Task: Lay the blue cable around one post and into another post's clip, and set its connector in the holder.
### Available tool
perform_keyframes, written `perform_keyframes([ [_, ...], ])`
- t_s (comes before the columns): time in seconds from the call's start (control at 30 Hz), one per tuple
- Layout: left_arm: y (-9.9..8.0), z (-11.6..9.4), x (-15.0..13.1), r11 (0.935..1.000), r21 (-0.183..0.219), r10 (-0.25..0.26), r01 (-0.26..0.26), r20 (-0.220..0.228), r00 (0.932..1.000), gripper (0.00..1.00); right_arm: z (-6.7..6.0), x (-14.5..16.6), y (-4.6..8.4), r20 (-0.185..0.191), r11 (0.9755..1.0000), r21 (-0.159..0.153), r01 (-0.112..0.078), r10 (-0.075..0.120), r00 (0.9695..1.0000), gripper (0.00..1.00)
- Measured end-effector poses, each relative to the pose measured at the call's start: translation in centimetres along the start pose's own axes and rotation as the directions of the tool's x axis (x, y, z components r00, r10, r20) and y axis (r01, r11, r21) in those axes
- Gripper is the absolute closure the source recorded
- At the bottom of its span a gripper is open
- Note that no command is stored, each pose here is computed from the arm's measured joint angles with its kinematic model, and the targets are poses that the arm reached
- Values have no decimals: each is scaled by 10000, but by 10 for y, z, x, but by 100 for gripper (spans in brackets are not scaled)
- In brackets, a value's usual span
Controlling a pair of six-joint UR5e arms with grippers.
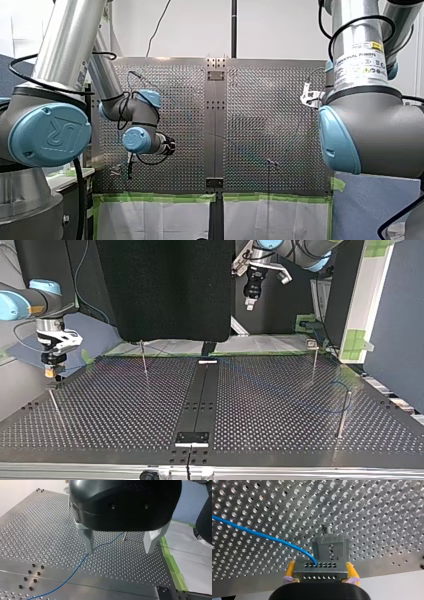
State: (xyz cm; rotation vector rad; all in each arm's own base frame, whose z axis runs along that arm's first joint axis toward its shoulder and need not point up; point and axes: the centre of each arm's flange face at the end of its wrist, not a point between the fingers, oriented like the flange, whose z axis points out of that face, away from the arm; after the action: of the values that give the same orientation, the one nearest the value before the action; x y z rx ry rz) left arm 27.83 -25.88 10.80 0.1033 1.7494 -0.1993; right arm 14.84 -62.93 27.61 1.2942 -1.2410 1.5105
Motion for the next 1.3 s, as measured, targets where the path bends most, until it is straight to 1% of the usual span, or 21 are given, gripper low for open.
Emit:
perform_keyframes([
  [0.23,1,0,0,10000,-65,6,-6,-27,10000,0,2,7,14,7,9995,307,76,-76,10000,100],
  [0.37,1,0,0,10000,-79,9,-9,-33,10000,0,4,13,20,68,9986,467,246,-249,9997,100],
  [0.43,1,0,0,10000,-86,9,-10,-39,10000,0,6,18,22,113,9977,571,359,-366,9993,100],
  [0.5,2,0,0,10000,-99,9,-9,-41,10000,0,7,22,24,168,9967,695,411,-423,9990,100],
  [0.57,2,0,0,9999,-112,8,-9,-41,10000,0,8,25,24,218,9957,822,428,-447,9988,100],
  [0.7,3,1,0,9999,-137,5,-5,-39,10000,0,9,30,23,305,9924,1132,474,-512,9982,100],
  [0.8,3,1,0,9999,-159,1,-1,-38,10000,0,10,31,23,374,9901,1307,505,-559,9977,100],
  [0.9,4,1,0,9998,-181,-3,3,-36,10000,0,9,31,23,418,9892,1371,508,-570,9975,100],
  [1.03,5,2,0,9998,-203,-4,3,-36,10000,0,11,29,25,487,9890,1385,523,-596,9970,100],
  [1.13,5,2,0,9998,-215,2,-2,-36,10000,0,15,23,28,665,9885,1390,594,-691,9954,100],
  [1.2,5,2,0,9998,-218,3,-4,-33,10000,0,16,19,28,794,9874,1441,659,-780,9938,100],
  [1.3,5,2,0,9998,-213,4,-5,-34,10000,0,19,19,28,838,9853,1570,677,-816,9931,100],
])
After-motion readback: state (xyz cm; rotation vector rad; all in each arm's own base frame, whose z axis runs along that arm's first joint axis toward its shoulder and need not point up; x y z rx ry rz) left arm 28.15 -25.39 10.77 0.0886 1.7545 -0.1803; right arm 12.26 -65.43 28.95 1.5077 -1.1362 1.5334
